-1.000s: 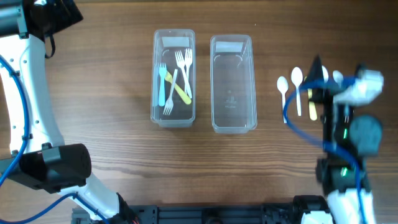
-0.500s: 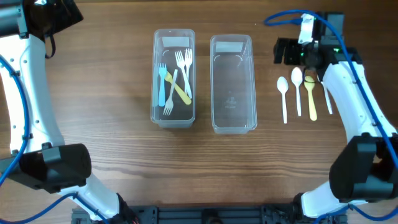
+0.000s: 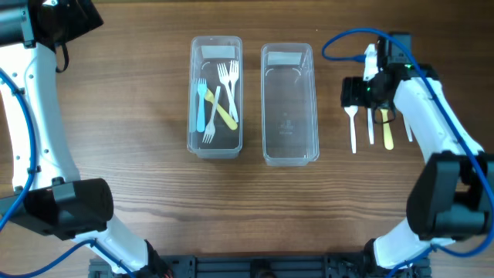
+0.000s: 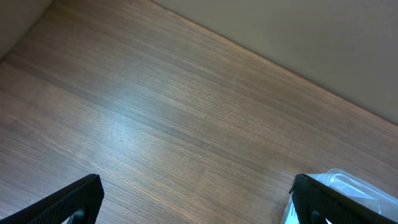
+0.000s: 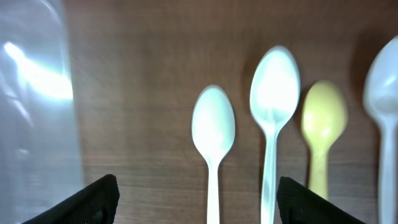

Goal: Pack container
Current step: 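Reach the right gripper to a white spoon and grasp it, then carry the white spoon into the right container and release it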

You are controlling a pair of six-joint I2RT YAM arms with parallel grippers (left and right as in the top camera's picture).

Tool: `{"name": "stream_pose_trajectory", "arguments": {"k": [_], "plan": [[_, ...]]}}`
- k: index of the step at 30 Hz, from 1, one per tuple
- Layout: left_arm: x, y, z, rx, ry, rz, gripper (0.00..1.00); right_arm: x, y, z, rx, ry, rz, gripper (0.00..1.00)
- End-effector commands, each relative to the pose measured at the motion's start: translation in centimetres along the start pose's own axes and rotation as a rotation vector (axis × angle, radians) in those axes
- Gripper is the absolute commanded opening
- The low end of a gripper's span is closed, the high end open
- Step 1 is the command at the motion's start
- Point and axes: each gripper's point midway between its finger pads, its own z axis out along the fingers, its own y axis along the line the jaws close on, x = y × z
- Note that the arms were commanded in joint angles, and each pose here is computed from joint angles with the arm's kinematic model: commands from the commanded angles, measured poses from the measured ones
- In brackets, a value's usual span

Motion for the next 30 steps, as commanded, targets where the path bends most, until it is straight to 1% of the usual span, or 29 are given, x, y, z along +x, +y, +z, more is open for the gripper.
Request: {"name": "stream_pose_trajectory", "arguments": {"k": [1,3,4,9,15,18,19,21,23,24,25,27,30], "plan": [[-0.2,0.3,-0.2,-0.010,-0.009,-0.005,1.00,2.0,-0.7,2.8,0.027,0.097,0.009,0.75],[-0.2,0.3,-0.2,-0.010,-0.009,-0.005,1.00,2.6,-0.8,3.8,0.027,0.128,0.010,0.66],[-0.2,0.3,-0.2,-0.010,-0.009,-0.005,1.00,2.8,-0.8,4.1,0.024,0.140,0.010,0.64],[-0.2,0.3,-0.2,-0.010,-0.009,-0.005,1.00,4.3,-0.9,5.4,0.025,0.207,-0.030,0.61],[-0.2,0.3,-0.2,-0.010,-0.009,-0.005,1.00,5.1,-1.0,6.6,0.024,0.237,-0.039,0.60],[-0.2,0.3,-0.2,-0.010,-0.009,-0.005,1.00,5.1,-1.0,6.7,0.024,0.233,-0.039,0.40],[-0.2,0.3,-0.2,-0.010,-0.009,-0.005,1.00,5.1,-1.0,6.7,0.024,0.233,-0.039,0.38],[-0.2,0.3,-0.2,-0.010,-0.009,-0.005,1.00,5.1,-1.0,6.7,0.024,0.234,-0.039,0.31],[-0.2,0.3,-0.2,-0.010,-0.009,-0.005,1.00,5.2,-1.0,6.7,0.024,0.235,-0.039,0.20],[-0.2,0.3,-0.2,-0.010,-0.009,-0.005,1.00,5.2,-1.0,6.7,0.024,0.236,-0.039,0.13],[-0.2,0.3,-0.2,-0.010,-0.009,-0.005,1.00,5.2,-1.0,6.7,0.024,0.235,-0.038,0.09],[-0.2,0.3,-0.2,-0.010,-0.009,-0.005,1.00,5.0,-1.0,6.6,0.024,0.229,-0.036,0.04],[-0.2,0.3,-0.2,-0.010,-0.009,-0.005,1.00,2.2,-0.9,5.5,0.025,0.164,-0.037,0.04]]}}
